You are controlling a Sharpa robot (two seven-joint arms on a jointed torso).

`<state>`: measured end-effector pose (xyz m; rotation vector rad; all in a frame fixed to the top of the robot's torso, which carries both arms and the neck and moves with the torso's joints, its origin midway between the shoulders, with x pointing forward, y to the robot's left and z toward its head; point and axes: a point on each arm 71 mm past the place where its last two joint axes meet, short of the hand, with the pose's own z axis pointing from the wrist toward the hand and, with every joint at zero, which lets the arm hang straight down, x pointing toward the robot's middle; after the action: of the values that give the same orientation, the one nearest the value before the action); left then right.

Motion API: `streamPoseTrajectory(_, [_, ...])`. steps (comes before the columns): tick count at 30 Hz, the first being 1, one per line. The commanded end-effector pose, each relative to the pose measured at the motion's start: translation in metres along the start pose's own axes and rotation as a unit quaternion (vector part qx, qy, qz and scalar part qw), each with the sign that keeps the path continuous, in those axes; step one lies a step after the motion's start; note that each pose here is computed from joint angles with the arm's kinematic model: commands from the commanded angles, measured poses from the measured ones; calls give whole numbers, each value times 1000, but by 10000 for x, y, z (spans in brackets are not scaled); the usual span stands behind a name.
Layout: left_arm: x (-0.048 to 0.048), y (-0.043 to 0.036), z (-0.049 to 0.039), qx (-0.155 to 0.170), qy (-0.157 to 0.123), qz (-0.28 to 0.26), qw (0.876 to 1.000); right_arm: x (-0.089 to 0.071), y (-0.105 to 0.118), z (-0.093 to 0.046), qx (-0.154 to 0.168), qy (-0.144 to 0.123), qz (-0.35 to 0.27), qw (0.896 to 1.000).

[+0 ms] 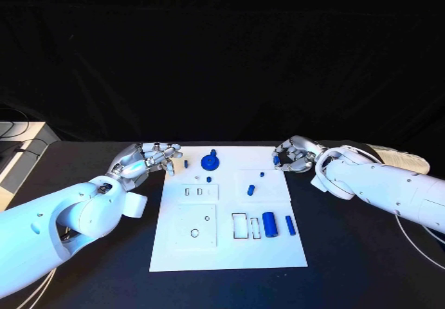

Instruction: Assemble the parts on the task board

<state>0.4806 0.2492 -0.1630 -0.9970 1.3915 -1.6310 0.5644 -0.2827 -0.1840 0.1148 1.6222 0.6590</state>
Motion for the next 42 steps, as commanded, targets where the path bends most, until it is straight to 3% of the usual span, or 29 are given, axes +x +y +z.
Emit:
streamPoseTrajectory(1, [18,-8,3,3,7,-1,1000,16,-3,5,3,6,-6,1000])
streamPoseTrajectory(11, [17,-7,3,2,7,-1,1000,-8,-27,16,9,-7,-7,1000])
streamPoseTrajectory(32, [11,-6,1,1,7,0,1000,13,-4,44,12,-5,-14,1000])
streamPoseTrajectory(42, [5,-7,-3,1,7,0,1000,-33,-16,35,28,-40,2,999])
